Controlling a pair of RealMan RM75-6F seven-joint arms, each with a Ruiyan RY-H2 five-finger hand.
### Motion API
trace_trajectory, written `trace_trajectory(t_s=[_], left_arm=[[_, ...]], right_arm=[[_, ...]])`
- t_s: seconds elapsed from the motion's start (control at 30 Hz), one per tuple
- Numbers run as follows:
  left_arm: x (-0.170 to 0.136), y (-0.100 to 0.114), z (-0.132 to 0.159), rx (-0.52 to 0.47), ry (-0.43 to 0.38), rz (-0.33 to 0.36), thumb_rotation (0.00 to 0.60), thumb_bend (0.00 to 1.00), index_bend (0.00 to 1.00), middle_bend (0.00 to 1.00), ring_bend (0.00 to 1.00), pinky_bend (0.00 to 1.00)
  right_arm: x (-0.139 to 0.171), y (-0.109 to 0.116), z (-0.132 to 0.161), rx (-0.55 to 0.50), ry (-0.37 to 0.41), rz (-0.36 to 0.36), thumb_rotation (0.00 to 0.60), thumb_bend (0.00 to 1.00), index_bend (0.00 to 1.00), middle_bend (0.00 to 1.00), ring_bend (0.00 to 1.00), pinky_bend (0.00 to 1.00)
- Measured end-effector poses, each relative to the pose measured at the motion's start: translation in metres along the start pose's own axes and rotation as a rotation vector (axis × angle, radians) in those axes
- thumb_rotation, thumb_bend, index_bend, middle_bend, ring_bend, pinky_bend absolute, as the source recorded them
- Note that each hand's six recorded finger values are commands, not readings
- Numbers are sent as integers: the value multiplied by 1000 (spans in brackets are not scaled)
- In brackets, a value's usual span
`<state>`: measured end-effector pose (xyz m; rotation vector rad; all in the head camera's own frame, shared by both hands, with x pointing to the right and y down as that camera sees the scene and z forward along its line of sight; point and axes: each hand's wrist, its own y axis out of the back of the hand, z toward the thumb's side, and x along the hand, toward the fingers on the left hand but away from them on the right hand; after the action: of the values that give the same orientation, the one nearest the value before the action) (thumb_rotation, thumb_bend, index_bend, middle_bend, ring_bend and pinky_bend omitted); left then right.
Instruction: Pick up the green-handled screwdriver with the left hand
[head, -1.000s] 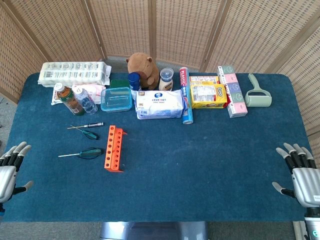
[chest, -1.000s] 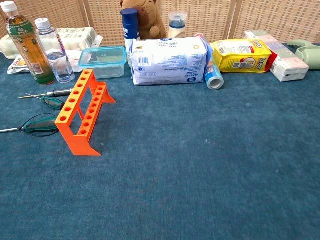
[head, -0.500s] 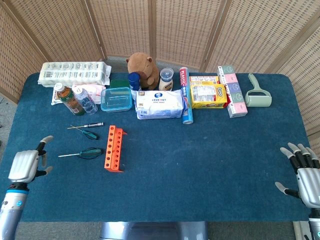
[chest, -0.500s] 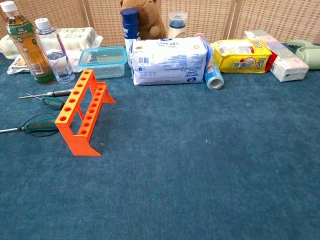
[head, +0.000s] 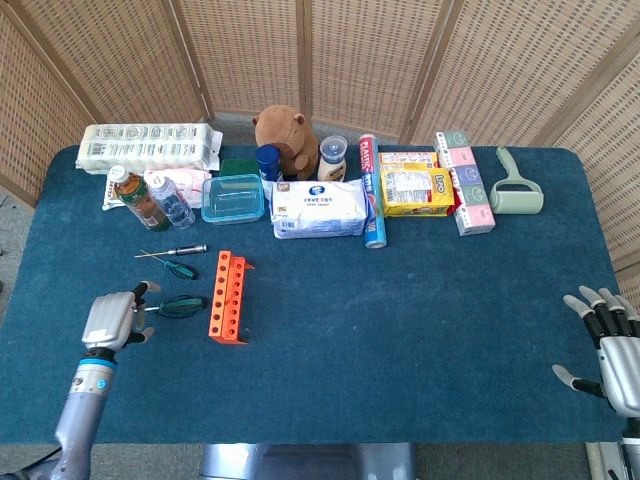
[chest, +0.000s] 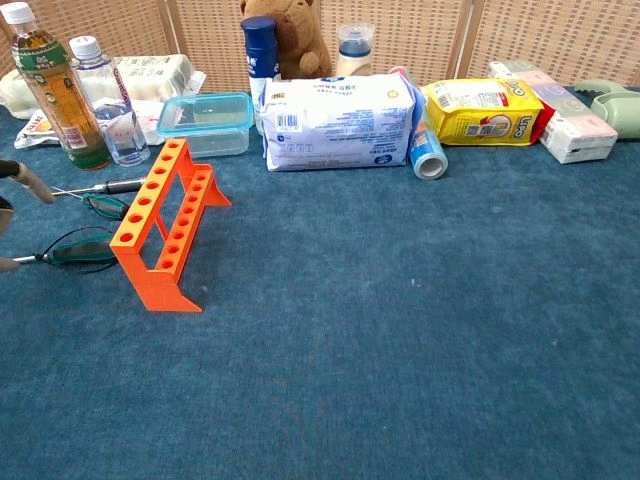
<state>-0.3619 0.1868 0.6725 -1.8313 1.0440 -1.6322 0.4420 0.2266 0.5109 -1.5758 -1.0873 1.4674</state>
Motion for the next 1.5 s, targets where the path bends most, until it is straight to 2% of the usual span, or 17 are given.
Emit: trace_trajectory(t_s=[0.2, 0.87, 1.2, 1.5], left_arm=[[11, -11, 18, -8, 14, -20, 600, 227, 317, 764, 805, 937], [32, -28, 40, 26, 80, -82, 600, 256, 317, 763, 805, 937], [37, -37, 47, 33, 105, -89, 600, 292, 337, 764, 805, 937], [41, -45, 51, 35, 126, -89, 600, 342, 452, 764, 805, 937]], right_arm=[[0, 1, -1, -6, -1, 4, 600, 15, 158, 77, 41, 0], [-1, 5, -5, -34, -4, 1, 600, 15, 165, 77, 41, 0], [0, 8, -7, -48, -4, -2, 600, 15, 167, 77, 42, 0], [0, 10, -8, -57, 0, -3, 600, 15, 170, 77, 44, 0]])
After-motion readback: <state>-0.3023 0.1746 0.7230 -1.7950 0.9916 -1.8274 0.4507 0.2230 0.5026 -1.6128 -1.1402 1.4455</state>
